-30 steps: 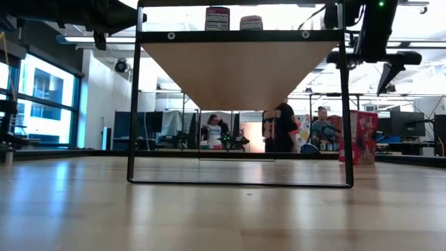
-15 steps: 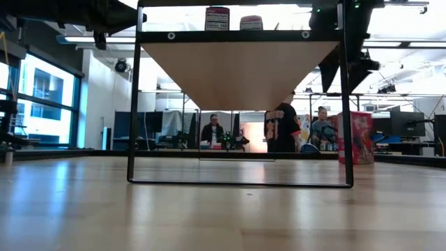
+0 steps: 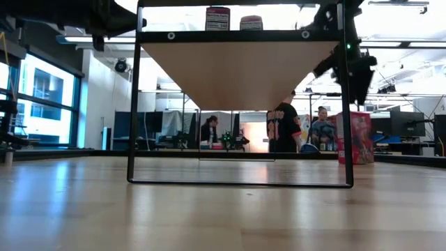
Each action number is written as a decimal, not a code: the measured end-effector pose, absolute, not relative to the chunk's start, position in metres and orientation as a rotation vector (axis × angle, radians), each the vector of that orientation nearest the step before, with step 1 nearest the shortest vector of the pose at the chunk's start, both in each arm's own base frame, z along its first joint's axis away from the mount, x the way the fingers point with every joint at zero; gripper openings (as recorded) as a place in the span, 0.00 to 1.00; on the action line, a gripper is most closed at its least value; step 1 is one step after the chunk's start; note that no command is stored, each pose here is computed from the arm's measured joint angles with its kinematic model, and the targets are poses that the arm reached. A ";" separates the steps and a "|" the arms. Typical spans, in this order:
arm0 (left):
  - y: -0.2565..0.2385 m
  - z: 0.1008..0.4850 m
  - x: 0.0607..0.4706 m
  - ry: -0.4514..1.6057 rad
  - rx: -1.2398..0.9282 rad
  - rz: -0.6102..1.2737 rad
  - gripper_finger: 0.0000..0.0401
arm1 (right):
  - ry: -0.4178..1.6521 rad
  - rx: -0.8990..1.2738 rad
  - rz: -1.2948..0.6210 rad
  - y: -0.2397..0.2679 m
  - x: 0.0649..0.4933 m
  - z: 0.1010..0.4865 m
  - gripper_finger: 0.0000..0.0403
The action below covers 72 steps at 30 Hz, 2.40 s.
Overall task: Stack cereal on shelf
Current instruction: Put the top red cereal box on the shelf
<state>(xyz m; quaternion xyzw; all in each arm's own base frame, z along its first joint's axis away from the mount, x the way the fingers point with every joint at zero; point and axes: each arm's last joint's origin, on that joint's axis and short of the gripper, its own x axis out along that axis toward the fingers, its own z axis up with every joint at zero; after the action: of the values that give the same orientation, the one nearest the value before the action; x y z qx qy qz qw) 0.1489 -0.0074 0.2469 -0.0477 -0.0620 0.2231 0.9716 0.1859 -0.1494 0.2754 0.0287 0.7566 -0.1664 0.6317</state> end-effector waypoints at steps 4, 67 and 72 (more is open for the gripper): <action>-0.007 0.245 0.149 -0.110 -0.104 0.452 0.00 | 1.839 -0.002 -0.253 -0.150 0.191 0.259 0.81; -0.007 0.244 0.149 -0.097 -0.108 0.452 0.00 | 1.809 -0.053 -0.119 -0.106 0.197 0.273 0.31; -0.007 0.244 0.149 -0.098 -0.108 0.452 0.00 | 1.712 -0.047 -0.126 -0.080 0.195 0.287 0.31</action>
<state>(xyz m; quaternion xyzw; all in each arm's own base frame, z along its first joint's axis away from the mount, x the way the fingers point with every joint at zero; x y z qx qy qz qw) 0.1494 -0.0074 0.2437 -0.0534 -0.0483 0.2241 0.9719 0.1950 -0.0804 0.2875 -0.0206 0.7547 -0.0556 0.6533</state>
